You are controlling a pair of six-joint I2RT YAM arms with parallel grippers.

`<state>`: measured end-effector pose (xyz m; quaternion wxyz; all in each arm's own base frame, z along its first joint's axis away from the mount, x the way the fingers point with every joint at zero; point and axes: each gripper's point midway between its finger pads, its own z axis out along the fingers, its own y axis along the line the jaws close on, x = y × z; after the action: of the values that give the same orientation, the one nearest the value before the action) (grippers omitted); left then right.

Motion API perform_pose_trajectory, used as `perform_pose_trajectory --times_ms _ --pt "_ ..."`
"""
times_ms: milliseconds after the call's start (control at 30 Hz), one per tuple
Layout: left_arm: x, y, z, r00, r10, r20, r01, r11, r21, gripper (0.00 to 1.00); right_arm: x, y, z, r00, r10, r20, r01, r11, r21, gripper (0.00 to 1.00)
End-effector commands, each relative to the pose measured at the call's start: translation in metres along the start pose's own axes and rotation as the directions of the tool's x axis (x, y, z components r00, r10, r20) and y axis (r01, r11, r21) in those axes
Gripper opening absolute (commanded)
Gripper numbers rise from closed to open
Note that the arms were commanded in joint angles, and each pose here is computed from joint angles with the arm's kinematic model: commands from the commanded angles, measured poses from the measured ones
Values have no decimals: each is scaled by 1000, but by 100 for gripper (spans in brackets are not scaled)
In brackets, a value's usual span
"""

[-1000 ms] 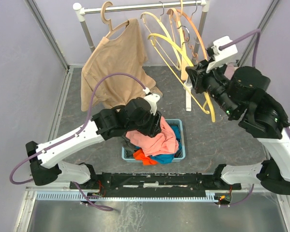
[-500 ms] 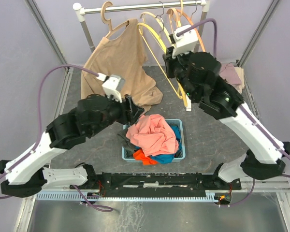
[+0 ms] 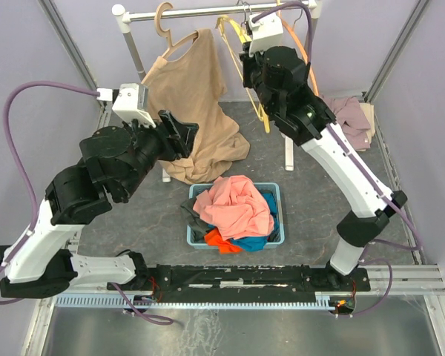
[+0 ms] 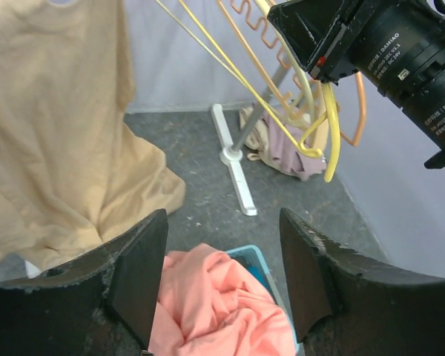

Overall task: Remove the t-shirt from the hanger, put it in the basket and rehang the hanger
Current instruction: Place the hanger on the clothesline.

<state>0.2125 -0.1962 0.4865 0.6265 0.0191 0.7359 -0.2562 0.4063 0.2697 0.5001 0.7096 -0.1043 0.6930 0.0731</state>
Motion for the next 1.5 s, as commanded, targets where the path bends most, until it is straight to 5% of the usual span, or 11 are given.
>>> perform_pose_trajectory --times_ms 0,267,867,1133,1467 --pt "-42 20 -12 992 46 121 -35 996 -87 72 -54 -4 8 983 87 163 -84 996 -23 1" --pt "-59 25 -25 989 89 119 -78 992 -95 83 -52 5 39 976 121 184 -112 992 -56 1" --pt "-82 43 -40 977 76 201 -46 988 -149 89 -7 12 80 974 196 117 -191 980 -59 1" --pt "-88 54 -42 970 109 219 -62 975 -212 94 -5 10 65 977 196 85 -190 979 -76 36" --pt "-90 52 -30 963 182 199 -124 954 -273 99 -40 -7 15 970 211 116 -198 973 -117 47"
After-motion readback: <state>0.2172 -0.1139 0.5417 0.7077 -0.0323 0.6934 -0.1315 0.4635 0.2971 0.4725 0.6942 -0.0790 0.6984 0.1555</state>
